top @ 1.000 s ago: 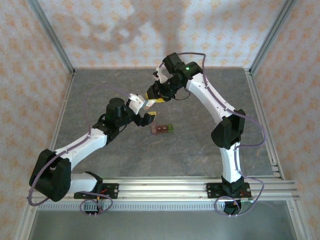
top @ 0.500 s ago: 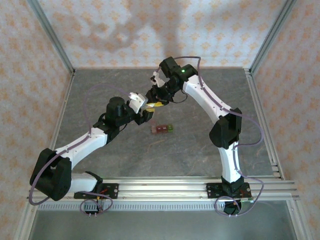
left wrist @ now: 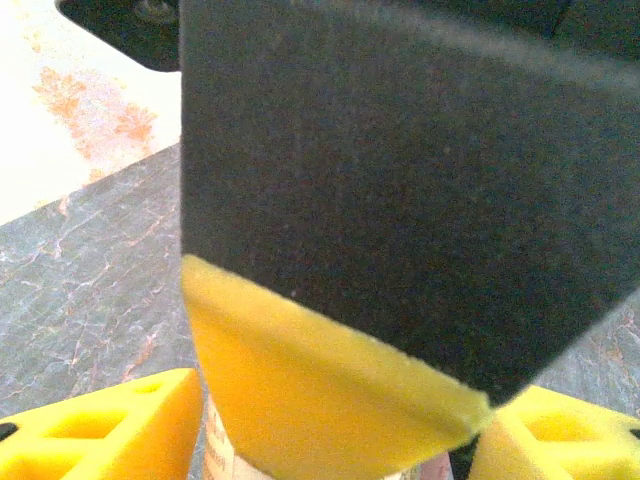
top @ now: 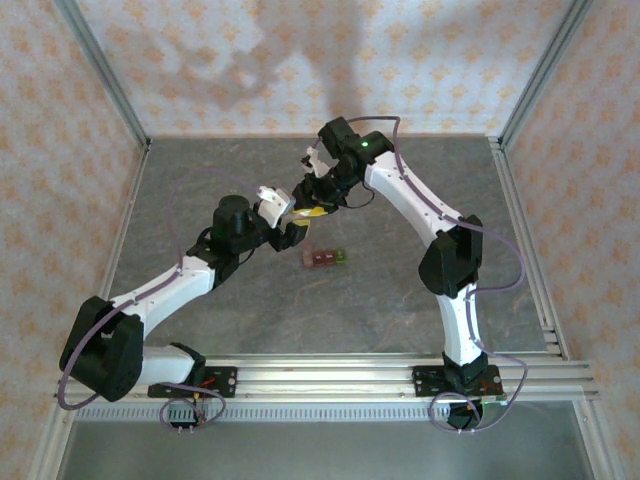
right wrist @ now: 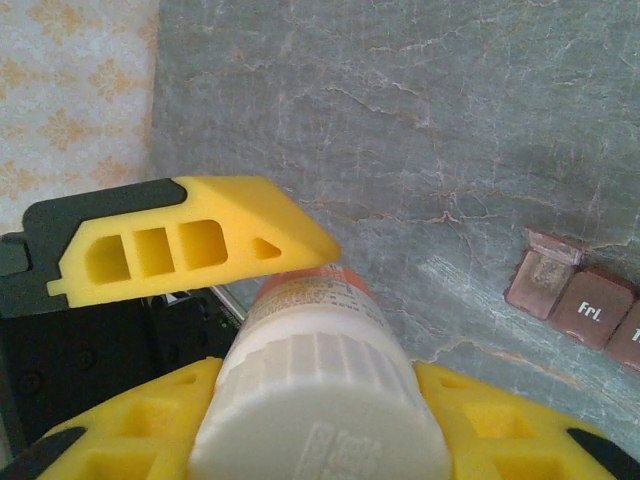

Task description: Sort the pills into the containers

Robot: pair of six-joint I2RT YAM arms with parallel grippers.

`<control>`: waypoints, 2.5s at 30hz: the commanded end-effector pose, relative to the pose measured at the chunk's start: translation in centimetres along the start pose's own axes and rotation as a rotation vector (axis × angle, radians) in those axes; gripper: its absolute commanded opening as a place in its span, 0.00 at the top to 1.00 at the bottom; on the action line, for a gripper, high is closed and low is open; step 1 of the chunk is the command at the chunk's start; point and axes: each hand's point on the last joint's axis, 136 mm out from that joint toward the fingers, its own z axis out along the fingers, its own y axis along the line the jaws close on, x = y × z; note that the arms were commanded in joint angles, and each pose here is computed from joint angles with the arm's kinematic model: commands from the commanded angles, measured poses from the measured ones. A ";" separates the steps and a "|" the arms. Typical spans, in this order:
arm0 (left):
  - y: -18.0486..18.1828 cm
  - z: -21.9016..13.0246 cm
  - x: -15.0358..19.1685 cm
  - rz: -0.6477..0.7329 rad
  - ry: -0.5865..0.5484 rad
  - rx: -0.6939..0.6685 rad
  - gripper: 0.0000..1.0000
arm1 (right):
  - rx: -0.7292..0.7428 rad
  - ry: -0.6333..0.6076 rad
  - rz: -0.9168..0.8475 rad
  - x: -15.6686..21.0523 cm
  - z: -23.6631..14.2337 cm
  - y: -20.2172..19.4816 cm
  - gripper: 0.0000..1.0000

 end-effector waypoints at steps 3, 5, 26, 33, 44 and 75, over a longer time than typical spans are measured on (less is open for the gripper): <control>-0.6 -0.1 0.1 -0.003 -0.009 0.025 0.34 | -0.016 -0.046 -0.037 0.0 -1.7 1.6 0.76; -0.5 -0.1 0.3 -0.003 -0.006 0.020 0.33 | -0.018 -0.051 -0.038 -0.1 -1.8 1.7 0.76; -0.5 0.1 0.7 -0.012 0.014 0.021 0.35 | -0.043 -0.057 -0.029 0.2 -2.1 2.2 0.77; -0.6 0.5 0.9 -0.020 0.022 0.036 0.49 | -0.044 -0.055 -0.026 0.3 -2.0 2.2 0.77; -0.3 0.4 -0.6 -0.049 -0.012 0.023 0.80 | -0.039 -0.080 -0.016 -0.1 -2.3 2.2 0.66; -1.3 0.0 -3.5 -0.080 0.006 0.138 1.00 | -0.036 -0.854 0.335 -1.9 -12.7 -1.7 0.23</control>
